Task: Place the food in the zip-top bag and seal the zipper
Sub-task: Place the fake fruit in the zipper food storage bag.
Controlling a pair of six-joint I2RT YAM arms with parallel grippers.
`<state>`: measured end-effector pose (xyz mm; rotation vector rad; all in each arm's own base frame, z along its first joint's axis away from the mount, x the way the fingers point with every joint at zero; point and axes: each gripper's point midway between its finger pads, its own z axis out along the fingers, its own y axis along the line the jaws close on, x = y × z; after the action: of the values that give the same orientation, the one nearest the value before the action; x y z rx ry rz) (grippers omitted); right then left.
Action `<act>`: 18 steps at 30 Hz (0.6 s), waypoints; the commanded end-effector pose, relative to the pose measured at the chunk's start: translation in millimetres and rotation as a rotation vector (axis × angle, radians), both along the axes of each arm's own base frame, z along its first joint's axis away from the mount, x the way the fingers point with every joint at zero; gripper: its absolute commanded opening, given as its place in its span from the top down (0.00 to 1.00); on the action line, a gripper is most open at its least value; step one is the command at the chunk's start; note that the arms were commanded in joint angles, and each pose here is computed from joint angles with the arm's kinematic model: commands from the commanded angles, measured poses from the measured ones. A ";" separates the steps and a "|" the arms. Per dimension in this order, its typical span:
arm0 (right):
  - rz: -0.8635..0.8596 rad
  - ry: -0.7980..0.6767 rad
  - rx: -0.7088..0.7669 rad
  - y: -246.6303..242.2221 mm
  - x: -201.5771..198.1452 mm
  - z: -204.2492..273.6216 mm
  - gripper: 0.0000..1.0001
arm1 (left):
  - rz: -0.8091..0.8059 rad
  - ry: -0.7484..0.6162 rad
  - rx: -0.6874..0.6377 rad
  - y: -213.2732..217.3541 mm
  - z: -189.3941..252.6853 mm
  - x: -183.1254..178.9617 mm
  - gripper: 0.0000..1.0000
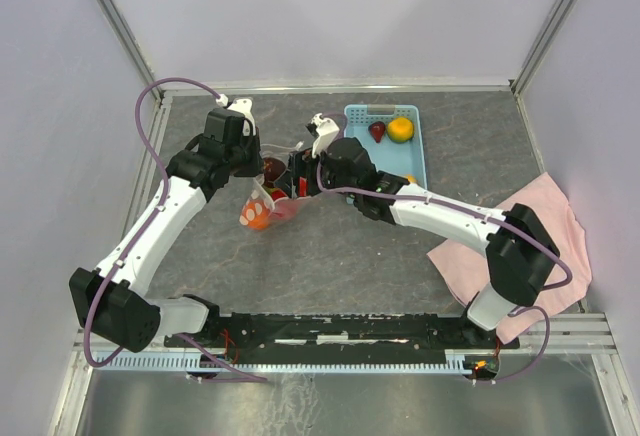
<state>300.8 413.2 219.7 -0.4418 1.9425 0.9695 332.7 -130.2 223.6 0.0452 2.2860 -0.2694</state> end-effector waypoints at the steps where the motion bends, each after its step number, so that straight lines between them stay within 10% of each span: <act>1: 0.030 -0.065 0.023 0.4 -4.2 38.3 0.16 | -0.012 -0.045 0.000 1.6 11.1 3.0 0.97; 18: -0.064 -0.187 -0.340 -68.2 7.1 49.4 0.08 | -0.004 -0.047 0.009 3.8 10.9 3.5 0.97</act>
<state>298.8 374.1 250.7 -0.6222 1.9673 0.6974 332.6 -130.1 223.1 0.0451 2.2870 -0.2686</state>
